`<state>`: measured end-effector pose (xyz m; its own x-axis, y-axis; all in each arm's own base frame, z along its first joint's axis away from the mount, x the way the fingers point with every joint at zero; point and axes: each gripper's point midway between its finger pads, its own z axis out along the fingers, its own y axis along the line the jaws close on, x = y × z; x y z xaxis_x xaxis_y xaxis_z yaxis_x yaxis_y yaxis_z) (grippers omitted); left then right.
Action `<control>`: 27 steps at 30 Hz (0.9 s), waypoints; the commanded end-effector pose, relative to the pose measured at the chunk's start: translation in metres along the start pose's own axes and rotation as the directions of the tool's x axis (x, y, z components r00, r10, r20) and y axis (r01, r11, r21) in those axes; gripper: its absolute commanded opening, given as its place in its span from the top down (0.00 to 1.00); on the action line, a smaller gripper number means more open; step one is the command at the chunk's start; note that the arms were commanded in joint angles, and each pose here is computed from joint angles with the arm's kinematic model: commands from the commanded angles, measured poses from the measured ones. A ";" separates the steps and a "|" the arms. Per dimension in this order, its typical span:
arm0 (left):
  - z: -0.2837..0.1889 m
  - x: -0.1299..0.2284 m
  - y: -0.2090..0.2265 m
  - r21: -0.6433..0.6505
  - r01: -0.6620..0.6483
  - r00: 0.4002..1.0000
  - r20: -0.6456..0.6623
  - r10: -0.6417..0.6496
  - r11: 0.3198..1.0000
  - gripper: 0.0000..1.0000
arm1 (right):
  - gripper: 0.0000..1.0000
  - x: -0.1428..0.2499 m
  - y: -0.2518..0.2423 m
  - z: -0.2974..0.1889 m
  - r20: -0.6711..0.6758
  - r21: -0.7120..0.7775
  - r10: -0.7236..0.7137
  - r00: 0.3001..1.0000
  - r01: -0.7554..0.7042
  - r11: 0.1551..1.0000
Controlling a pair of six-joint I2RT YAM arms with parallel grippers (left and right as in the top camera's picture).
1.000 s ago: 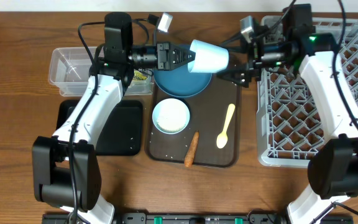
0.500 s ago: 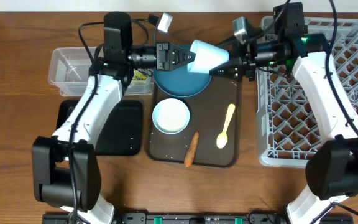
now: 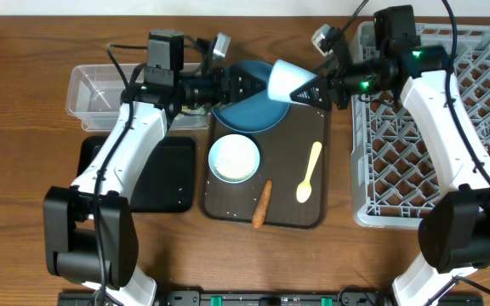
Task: Sort waste into correct bins and load items into the dishwasher rack
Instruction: 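Hand the light-blue cup to the right gripper and carry toward rack, then lower the light-blue cup into the rack with the right gripper and release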
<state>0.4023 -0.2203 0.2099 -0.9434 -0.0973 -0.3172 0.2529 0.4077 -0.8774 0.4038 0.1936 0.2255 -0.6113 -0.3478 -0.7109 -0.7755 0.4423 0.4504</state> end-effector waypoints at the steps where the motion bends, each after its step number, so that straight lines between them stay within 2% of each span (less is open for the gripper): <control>1: -0.010 -0.007 0.037 -0.250 -0.077 0.994 0.053 0.093 0.965 0.27 | 0.72 0.018 -0.047 -0.036 -0.047 0.320 0.188 0.981 -0.164 0.933; 3: -0.021 -0.002 0.051 -0.363 -0.086 0.993 0.049 0.111 0.928 0.24 | 0.72 0.029 -0.065 -0.064 -0.033 0.458 0.264 0.964 -0.220 0.861; 7: -0.064 0.001 0.067 -0.617 -0.110 0.981 0.056 0.183 0.779 0.20 | 0.77 0.050 -0.088 -0.127 0.077 0.650 0.416 0.906 -0.362 0.668; 10: -0.101 -0.001 0.066 -0.751 -0.088 0.968 0.090 0.234 0.654 0.18 | 0.82 0.073 -0.097 -0.174 0.184 0.733 0.514 0.838 -0.466 0.496; 12: -0.119 -0.002 0.060 -0.797 -0.072 0.959 0.110 0.262 0.600 0.18 | 0.82 0.090 -0.100 -0.198 0.232 0.756 0.565 0.792 -0.512 0.407; 15: -0.133 -0.003 0.051 -0.819 -0.063 0.947 0.130 0.292 0.571 0.17 | 0.82 0.123 -0.101 -0.227 0.265 0.788 0.646 0.716 -0.547 0.282; 18: -0.135 -0.003 0.046 -0.816 -0.064 0.943 0.139 0.303 0.574 0.17 | 0.83 0.163 -0.101 -0.262 0.343 0.833 0.722 0.601 -0.550 0.061; 20: -0.135 -0.003 0.047 -0.817 -0.064 0.944 0.138 0.301 0.574 0.17 | 0.84 0.181 -0.099 -0.279 0.386 0.838 0.743 0.546 -0.545 -0.035; 27: -0.135 -0.003 0.047 -0.817 -0.064 0.944 0.137 0.299 0.573 0.17 | 0.84 0.214 -0.096 -0.314 0.486 0.796 0.754 0.442 -0.579 -0.174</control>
<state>0.3861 -0.0821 0.2161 -0.7917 -0.1093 -0.6011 0.0294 0.9759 -0.2162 0.3079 -0.1615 0.1985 -0.8312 0.5089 -0.2237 0.5333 0.8436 -0.0621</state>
